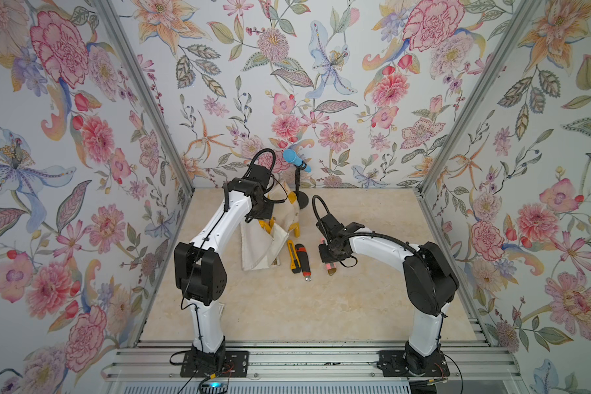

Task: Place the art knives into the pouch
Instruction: Pick up the utility knife at the center of the board, then place the utility knife in the pouch.

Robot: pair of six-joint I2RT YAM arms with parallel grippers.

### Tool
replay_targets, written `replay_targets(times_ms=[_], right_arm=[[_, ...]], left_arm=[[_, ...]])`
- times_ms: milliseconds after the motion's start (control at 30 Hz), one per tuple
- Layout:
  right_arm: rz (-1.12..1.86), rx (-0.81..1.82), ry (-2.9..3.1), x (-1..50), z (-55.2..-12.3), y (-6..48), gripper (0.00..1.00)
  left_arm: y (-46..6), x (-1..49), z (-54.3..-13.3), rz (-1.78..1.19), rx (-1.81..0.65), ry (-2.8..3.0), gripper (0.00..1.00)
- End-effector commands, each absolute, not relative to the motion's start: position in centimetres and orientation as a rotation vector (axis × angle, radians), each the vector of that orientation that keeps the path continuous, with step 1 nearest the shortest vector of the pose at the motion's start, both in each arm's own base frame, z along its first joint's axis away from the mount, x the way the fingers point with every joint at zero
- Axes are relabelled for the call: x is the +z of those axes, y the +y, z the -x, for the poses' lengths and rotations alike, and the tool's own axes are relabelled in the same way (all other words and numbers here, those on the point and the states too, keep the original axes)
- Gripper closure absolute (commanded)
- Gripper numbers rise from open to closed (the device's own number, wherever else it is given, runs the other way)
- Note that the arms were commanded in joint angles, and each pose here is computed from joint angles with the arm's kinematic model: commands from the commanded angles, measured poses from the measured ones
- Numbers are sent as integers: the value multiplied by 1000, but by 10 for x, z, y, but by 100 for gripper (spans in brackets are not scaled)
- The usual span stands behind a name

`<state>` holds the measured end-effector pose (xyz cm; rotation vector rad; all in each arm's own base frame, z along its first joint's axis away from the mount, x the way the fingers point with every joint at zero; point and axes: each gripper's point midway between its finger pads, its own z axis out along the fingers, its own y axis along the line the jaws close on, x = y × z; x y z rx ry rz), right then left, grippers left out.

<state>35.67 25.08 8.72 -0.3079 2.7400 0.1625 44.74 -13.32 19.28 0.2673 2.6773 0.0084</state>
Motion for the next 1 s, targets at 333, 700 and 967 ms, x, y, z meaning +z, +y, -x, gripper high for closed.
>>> replay_targets(times_ms=[333,700,967], right_arm=[[224,506,2285,273,-462,303,71],[330,735,2301,247,-478,389,71],[426,856,2399,192,-459,440,70]], left_arm=[[-149,205,-452,-310,-10,2631,100],[-158,212,-444,-299,-32,2602,100],[-157,215,-443,-284,-40,2581,100]])
